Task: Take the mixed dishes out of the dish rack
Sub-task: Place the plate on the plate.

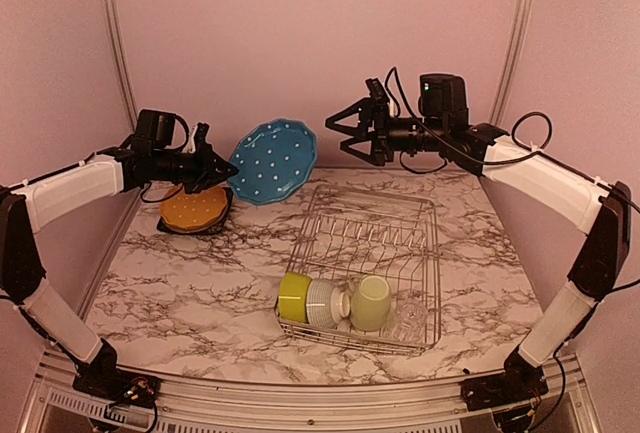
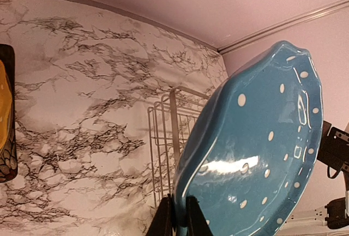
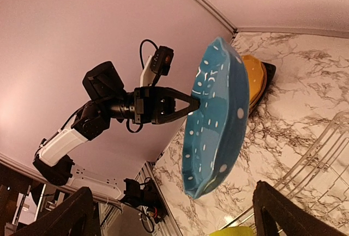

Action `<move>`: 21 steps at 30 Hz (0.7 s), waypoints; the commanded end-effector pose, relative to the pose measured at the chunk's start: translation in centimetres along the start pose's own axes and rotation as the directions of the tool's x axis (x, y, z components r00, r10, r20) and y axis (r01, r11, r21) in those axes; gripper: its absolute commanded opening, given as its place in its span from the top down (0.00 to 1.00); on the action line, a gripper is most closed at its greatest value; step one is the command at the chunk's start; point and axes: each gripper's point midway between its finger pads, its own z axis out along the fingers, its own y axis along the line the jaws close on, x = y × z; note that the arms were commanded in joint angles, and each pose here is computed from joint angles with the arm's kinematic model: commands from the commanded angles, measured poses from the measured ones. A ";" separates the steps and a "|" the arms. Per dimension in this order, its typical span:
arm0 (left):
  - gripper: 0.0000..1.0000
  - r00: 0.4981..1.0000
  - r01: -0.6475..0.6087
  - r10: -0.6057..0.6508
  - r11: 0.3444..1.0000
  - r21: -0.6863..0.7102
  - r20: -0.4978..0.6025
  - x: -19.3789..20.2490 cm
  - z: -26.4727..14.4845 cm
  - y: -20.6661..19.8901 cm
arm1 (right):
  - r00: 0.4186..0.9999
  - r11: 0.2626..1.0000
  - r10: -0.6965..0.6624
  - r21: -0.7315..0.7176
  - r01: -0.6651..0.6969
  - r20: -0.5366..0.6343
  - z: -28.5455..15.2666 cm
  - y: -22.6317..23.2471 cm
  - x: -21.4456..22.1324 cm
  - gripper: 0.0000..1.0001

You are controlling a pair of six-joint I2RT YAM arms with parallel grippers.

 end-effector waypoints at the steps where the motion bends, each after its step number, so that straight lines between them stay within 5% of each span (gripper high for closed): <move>1: 1.00 0.981 0.007 -0.017 0.998 0.055 0.194 -5.1 -3.8 -0.9 | 0.998 0.996 -0.038 0.086 0.034 0.046 -1.4 0.0 -1.5 0.02; 11: 1.00 0.930 0.160 -0.093 0.974 -0.162 0.356 -7.9 -8.5 8.5 | 0.987 0.936 -0.151 0.330 0.123 0.061 -4.1 -1.9 -2.6 0.02; 21: 1.00 0.911 0.250 -0.122 0.924 -0.291 0.395 -9.0 -11.0 15.6 | 0.947 0.853 -0.243 0.512 0.105 0.212 -10.0 -3.6 -4.7 0.02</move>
